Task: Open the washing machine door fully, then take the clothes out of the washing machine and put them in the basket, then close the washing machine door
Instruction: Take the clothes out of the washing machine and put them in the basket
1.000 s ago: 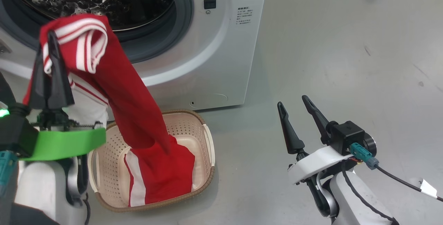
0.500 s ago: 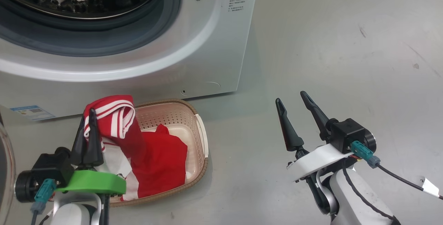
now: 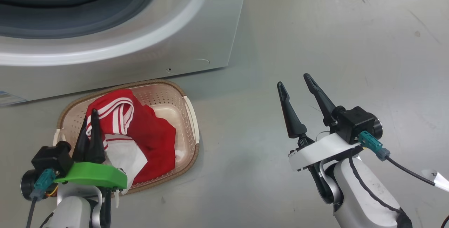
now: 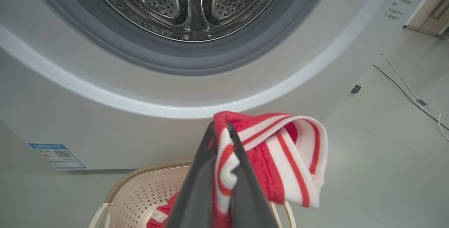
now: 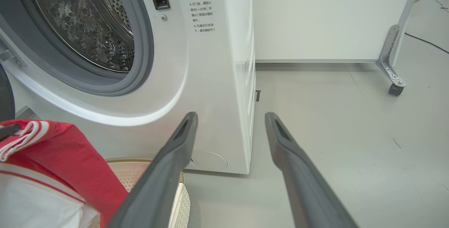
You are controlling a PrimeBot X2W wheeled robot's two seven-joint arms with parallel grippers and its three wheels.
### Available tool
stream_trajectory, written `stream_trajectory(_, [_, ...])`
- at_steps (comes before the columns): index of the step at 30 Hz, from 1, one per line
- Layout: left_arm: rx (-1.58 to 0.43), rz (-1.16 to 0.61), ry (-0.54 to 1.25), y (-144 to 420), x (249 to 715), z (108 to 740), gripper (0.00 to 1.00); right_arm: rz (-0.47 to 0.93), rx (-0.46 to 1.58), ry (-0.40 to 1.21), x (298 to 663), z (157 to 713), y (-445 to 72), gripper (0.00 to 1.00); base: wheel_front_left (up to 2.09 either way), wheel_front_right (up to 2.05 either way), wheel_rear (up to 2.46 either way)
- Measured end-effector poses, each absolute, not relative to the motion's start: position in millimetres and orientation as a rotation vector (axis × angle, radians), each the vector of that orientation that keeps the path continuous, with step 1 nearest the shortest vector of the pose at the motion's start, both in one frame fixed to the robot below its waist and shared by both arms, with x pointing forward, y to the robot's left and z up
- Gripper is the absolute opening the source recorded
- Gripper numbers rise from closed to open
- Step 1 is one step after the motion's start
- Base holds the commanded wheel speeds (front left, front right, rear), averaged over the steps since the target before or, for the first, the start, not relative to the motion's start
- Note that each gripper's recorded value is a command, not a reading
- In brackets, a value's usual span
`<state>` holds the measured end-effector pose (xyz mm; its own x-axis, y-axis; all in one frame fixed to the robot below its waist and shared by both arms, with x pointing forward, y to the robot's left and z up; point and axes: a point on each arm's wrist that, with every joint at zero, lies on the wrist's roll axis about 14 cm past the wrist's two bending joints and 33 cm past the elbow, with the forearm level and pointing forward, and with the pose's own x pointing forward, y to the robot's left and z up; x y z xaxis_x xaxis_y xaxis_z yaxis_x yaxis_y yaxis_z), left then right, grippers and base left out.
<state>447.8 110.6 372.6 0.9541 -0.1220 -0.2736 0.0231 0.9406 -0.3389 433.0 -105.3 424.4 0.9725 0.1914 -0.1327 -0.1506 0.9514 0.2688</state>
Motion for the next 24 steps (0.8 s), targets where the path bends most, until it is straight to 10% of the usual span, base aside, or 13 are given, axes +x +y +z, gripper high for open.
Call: stream_trajectory(24, [-0.345,-0.086,0.801,90,455,189,0.00,0.122,0.226,0.252,472,360,-125,1.00,0.00,0.00,0.00])
